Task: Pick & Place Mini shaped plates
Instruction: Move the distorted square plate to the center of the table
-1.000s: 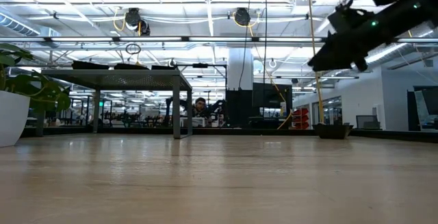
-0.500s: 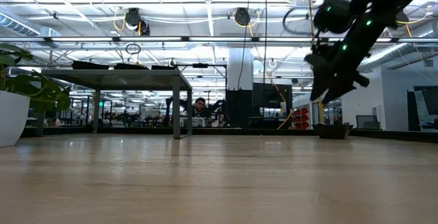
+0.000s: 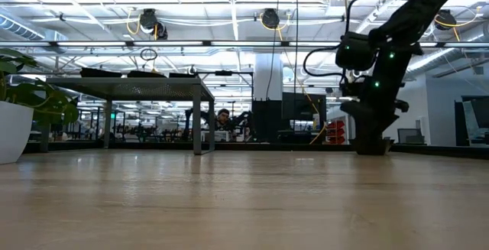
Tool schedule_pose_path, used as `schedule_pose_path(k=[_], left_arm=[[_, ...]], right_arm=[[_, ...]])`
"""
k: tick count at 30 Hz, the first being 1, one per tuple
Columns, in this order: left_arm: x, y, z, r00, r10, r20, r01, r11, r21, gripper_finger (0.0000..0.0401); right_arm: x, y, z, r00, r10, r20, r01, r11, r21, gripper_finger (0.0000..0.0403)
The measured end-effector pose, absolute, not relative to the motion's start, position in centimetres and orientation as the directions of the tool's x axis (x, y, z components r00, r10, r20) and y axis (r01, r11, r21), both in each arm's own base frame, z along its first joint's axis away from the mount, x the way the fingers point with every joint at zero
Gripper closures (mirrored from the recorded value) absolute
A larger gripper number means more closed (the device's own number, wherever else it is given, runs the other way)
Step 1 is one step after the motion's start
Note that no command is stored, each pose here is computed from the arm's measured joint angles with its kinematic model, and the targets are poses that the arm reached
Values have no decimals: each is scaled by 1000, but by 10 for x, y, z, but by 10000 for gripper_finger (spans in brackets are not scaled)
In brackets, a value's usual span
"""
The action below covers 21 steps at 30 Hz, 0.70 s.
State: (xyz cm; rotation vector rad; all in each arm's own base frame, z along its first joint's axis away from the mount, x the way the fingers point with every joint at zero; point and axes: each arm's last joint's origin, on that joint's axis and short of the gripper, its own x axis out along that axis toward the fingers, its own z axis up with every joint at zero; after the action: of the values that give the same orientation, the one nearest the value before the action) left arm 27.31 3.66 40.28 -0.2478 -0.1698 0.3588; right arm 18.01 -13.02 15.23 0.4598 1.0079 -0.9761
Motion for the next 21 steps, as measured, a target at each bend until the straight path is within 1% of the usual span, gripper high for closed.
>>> schedule_pose_path(k=[4,7,9,11,17,18,21], left_arm=[[273,37,403,923,367,119,-326,907,-268,308],[273,37,402,923,367,116,-327,907,-266,308],[273,37,402,923,367,114,-327,907,-266,308],[273,37,402,923,367,114,-327,907,-265,308],[273,37,402,923,367,114,-327,907,-266,308],[273,37,402,923,367,114,-327,907,-266,308],[273,37,402,923,366,114,-327,907,-266,308]], right_arm=[[182,-132,148,163,-478,-863,791,586,-175,196],[183,-132,146,158,-472,-867,726,651,-222,211],[183,-132,144,153,-468,-871,695,677,-242,235],[183,-132,143,148,-463,-874,673,694,-254,266],[185,-130,143,213,-396,-893,616,764,-192,384],[186,-130,143,224,-389,-894,612,770,-182,393],[190,-124,145,262,-360,-895,579,801,-153,395]])
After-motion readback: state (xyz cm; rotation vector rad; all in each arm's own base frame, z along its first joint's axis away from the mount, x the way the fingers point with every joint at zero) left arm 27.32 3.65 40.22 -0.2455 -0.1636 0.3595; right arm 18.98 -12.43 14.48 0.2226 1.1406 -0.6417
